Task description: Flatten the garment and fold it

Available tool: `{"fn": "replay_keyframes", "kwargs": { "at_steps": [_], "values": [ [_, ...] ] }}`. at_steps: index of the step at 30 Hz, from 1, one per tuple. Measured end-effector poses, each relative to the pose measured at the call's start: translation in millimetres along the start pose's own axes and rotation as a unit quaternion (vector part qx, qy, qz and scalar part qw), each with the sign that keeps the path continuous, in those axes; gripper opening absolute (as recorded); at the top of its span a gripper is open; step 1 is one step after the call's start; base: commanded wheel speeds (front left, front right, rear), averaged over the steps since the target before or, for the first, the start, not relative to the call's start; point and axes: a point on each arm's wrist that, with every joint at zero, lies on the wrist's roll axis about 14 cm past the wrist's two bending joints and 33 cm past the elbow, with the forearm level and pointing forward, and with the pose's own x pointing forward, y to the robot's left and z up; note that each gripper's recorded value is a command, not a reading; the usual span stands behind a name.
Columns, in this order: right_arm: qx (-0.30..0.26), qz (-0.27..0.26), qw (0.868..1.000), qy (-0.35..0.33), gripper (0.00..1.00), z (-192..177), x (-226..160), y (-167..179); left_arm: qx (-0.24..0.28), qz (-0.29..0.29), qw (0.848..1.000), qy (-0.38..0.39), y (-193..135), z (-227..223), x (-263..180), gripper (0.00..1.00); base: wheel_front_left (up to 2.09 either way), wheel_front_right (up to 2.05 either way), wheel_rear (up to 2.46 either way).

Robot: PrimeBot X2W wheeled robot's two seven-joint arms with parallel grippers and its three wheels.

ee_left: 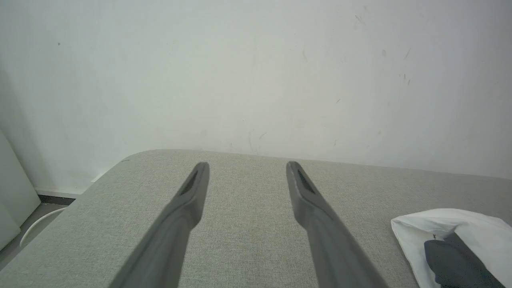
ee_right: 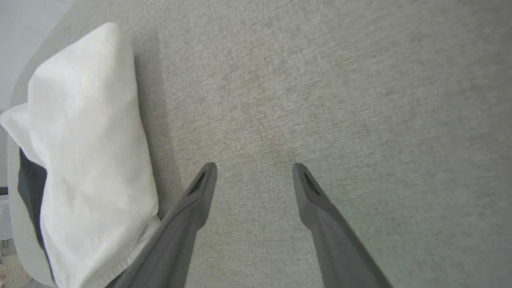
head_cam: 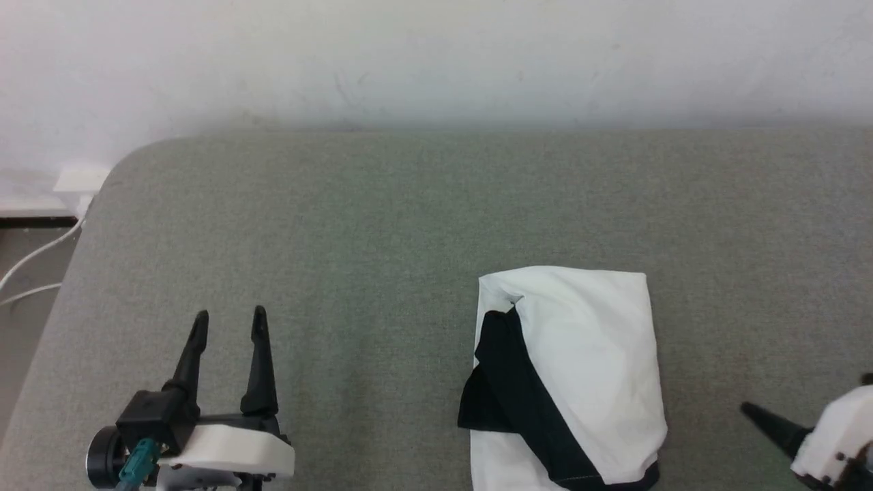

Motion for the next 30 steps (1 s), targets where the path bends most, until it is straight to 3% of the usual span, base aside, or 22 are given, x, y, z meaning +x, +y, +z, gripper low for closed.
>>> {"fn": "replay_keyframes", "kwargs": {
  "at_steps": [3,11,17,18,19,20,25,30],
  "values": [
    [0.024,0.031,0.998,0.050,1.00,-14,14,21,0.005,0.005,1.000,-0.001,4,0,1,1.00,0.00,0.00,0.00],
    [0.048,0.125,0.987,0.090,1.00,-20,46,86,0.010,0.022,1.000,0.003,13,-2,-1,1.00,0.00,0.00,0.00],
    [0.044,0.147,0.979,0.133,1.00,-44,65,109,0.016,0.033,0.999,0.009,20,-6,-1,1.00,0.00,0.00,0.00],
    [0.041,0.150,0.978,0.140,0.73,-47,67,113,0.016,0.034,0.999,0.010,21,-7,-1,1.00,0.00,0.00,0.00],
    [0.038,0.153,0.977,0.145,0.33,-49,69,116,0.015,0.035,0.999,0.012,22,-7,-2,1.00,0.00,0.00,0.00],
    [0.033,0.155,0.976,0.150,0.00,-50,71,118,0.015,0.037,0.999,0.012,23,-8,-2,1.00,0.00,0.00,0.00],
    [0.008,0.157,0.977,0.147,0.00,-51,71,122,0.014,0.041,0.999,0.010,25,-6,-3,1.00,0.00,0.00,0.00],
    [-0.074,0.142,0.982,0.104,0.00,-34,65,118,0.013,0.036,0.999,0.002,21,-2,-3,1.00,0.00,0.00,0.00]
  ]
}}
